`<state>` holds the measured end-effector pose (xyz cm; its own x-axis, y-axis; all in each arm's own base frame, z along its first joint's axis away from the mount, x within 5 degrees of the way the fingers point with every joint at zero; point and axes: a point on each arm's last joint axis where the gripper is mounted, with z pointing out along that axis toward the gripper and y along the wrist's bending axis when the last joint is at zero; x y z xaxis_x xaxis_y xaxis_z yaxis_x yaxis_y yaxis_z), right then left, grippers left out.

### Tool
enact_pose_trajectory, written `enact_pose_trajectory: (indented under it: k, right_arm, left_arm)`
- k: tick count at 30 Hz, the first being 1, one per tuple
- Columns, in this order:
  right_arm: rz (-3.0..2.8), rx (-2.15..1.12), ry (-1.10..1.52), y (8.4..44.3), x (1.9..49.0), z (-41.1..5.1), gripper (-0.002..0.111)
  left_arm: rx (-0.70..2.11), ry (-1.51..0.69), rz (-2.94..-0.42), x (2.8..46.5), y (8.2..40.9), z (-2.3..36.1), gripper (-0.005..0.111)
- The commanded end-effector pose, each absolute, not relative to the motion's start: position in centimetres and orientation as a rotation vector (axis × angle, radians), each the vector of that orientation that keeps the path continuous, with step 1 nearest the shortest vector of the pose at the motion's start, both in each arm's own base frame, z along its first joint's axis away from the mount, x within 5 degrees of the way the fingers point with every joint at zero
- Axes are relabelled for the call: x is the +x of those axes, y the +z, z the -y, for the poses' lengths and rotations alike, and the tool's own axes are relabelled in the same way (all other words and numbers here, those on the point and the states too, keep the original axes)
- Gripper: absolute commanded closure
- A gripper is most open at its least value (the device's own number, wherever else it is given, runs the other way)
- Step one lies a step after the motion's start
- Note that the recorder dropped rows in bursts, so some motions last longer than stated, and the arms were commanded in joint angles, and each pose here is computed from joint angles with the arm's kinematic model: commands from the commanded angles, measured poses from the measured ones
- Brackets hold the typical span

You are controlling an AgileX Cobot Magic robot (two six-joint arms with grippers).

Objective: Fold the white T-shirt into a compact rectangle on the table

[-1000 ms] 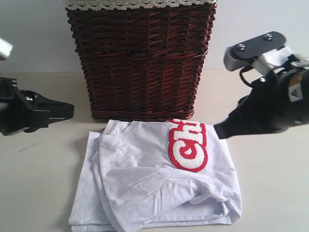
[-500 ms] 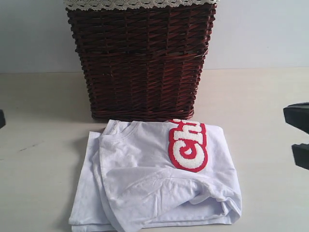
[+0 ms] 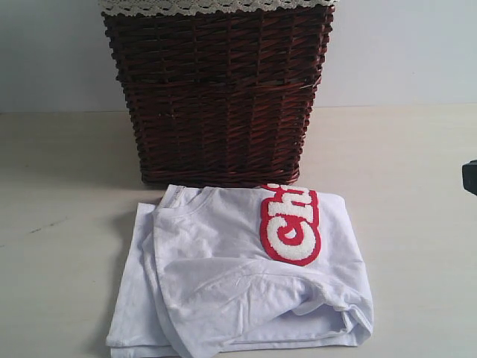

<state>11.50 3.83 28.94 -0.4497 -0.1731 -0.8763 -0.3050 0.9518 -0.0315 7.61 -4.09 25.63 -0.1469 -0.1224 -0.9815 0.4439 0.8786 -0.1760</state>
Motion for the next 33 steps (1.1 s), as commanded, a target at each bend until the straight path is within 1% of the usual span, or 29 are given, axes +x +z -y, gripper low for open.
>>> enact_pose_trajectory:
  k: [1,8,11,18,20,23,26,33]
  right_arm:
    - [-2.043,-0.337,0.155,28.8,11.5,-3.8,0.108]
    - [-2.044,-0.336,0.157,28.8,11.5,-3.8,0.108]
    - [-2.044,-0.336,0.157,28.8,11.5,-3.8,0.108]
    - [-2.044,-0.336,0.156,28.8,11.5,-3.8,0.108]
    - [-2.044,-0.336,0.156,28.8,11.5,-3.8,0.108]
    - [-2.044,-0.336,0.156,28.8,11.5,-3.8,0.108]
    - [-2.044,-0.336,0.156,28.8,11.5,-3.8,0.108]
    - [-2.044,-0.336,0.156,28.8,11.5,-3.8,0.108]
  left_arm:
    - [0.238,-0.503,-1.649,7.6,25.5,4.0,0.107]
    - [0.242,-0.499,-1.649,7.6,25.5,4.0,0.107]
    - [0.265,-0.404,-1.63,7.7,25.5,3.6,0.107]
    - [0.156,-0.29,-1.603,7.7,24.9,2.3,0.107]
    - [0.119,-0.302,-1.593,7.5,24.8,2.1,0.107]
    - [-0.035,-0.302,-1.559,7.0,23.8,1.1,0.107]
    - [-0.2,-0.379,-1.544,6.7,22.9,0.5,0.107]
    - [-0.166,-0.381,-1.534,6.5,23.0,0.7,0.107]
